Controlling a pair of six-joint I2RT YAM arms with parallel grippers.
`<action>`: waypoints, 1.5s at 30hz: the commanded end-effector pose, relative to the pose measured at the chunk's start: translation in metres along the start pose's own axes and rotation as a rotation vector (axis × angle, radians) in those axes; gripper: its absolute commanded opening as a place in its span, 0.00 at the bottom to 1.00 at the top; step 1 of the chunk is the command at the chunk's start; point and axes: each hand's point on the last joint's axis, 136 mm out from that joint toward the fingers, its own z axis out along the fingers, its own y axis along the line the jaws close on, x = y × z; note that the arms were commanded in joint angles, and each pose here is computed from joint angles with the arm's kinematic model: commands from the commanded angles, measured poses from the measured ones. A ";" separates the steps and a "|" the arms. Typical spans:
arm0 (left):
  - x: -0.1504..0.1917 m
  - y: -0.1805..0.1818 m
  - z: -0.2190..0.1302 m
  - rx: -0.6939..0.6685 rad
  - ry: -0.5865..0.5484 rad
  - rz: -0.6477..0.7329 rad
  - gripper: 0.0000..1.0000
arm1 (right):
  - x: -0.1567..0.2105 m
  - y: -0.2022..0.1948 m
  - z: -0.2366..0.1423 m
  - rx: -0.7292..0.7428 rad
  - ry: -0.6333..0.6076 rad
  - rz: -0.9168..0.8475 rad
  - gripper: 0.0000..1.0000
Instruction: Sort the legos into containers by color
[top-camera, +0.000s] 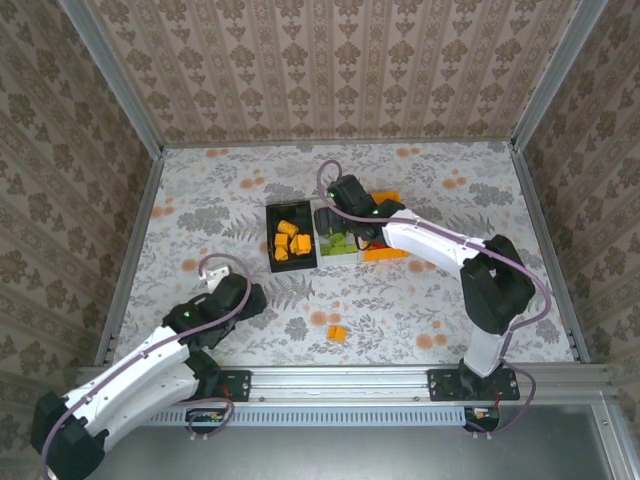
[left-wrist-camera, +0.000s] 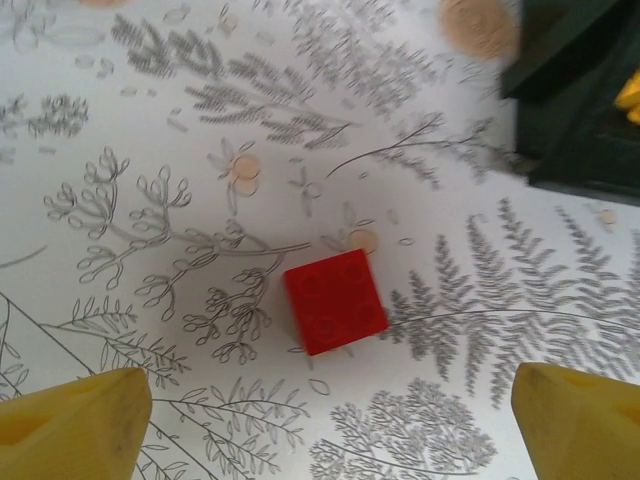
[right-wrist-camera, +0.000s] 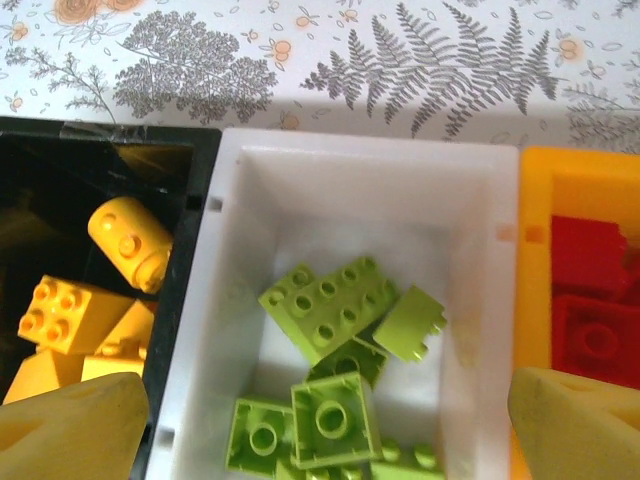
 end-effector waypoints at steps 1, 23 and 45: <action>0.006 -0.006 0.012 0.046 0.041 -0.023 0.93 | -0.001 -0.001 -0.019 -0.028 -0.035 0.030 0.94; 0.017 -0.003 0.071 0.035 0.131 -0.044 0.51 | 0.004 -0.021 -0.066 -0.038 -0.122 0.066 0.94; -0.036 -0.117 0.017 0.216 0.013 0.207 0.28 | 0.082 -0.086 -0.082 0.114 -0.073 0.177 0.95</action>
